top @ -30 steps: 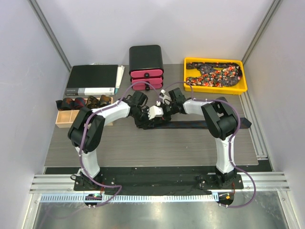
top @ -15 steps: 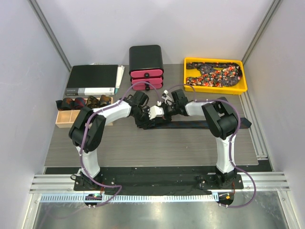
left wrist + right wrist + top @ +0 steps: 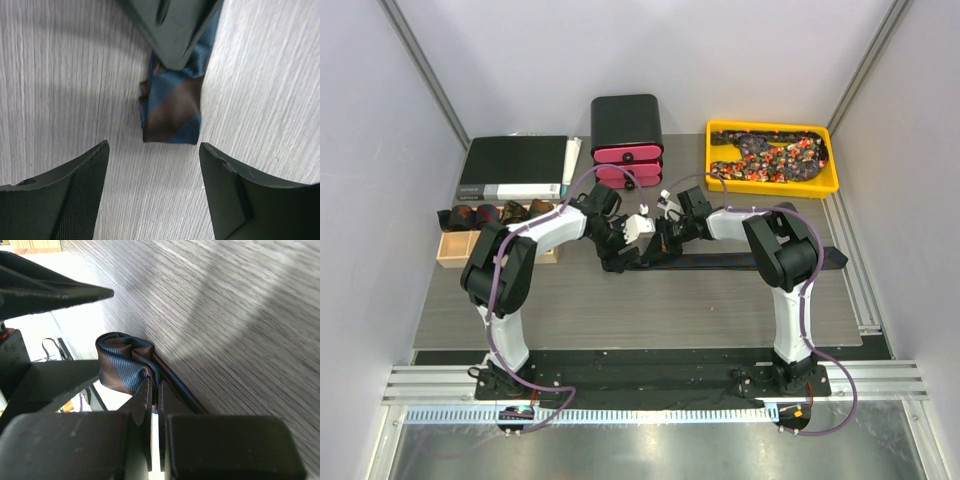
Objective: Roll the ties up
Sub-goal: Roll the tie at the center of the board.
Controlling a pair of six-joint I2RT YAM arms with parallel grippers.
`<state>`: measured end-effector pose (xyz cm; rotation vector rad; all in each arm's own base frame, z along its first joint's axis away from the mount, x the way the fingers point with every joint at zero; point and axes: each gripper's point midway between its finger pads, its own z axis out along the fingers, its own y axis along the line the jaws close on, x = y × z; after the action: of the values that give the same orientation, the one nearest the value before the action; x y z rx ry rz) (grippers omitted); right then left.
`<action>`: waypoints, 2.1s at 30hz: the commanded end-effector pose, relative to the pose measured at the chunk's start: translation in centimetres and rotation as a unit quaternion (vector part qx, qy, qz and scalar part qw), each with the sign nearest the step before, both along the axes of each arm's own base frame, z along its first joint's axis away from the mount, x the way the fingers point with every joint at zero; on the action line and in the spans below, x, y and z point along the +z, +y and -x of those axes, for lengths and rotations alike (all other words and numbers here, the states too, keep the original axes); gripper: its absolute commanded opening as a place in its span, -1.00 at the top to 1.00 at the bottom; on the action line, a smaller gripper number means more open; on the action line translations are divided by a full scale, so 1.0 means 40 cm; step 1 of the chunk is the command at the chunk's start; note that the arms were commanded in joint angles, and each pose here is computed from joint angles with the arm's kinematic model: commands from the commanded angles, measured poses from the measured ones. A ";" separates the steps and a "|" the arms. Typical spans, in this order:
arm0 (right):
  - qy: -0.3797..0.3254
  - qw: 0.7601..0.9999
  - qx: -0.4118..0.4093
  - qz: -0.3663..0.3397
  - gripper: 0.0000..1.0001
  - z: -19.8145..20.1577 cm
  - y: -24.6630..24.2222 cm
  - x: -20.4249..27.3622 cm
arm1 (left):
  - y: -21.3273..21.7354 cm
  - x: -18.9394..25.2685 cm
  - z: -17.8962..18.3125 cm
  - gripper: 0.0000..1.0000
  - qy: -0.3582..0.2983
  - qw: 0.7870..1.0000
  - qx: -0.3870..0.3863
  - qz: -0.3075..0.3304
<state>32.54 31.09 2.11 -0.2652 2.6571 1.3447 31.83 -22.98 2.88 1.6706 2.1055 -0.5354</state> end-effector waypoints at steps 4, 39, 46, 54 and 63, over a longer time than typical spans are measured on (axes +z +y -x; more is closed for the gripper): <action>-0.023 0.998 -0.008 0.059 0.97 -0.015 -0.037 -0.060 | -0.069 0.039 0.006 -0.46 0.002 0.999 -0.031 0.033; 0.031 0.996 -0.030 -0.077 0.93 0.016 0.020 0.050 | -0.131 -0.034 0.087 0.30 0.052 0.997 -0.029 -0.046; 0.033 0.993 -0.028 -0.110 0.63 0.001 0.031 0.125 | -0.107 -0.066 0.095 0.37 0.069 0.994 -0.018 -0.083; 0.039 0.992 -0.049 -0.106 0.47 -0.009 -0.039 0.164 | -0.094 -0.090 0.099 0.42 0.083 0.991 -0.015 -0.105; 0.041 0.989 -0.049 -0.135 0.33 0.009 -0.041 0.197 | -0.087 -0.096 0.094 0.42 0.080 0.990 -0.022 -0.115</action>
<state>33.03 28.43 7.68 0.0045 2.5333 1.5909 30.83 -29.65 2.90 1.7611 2.1390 -0.5233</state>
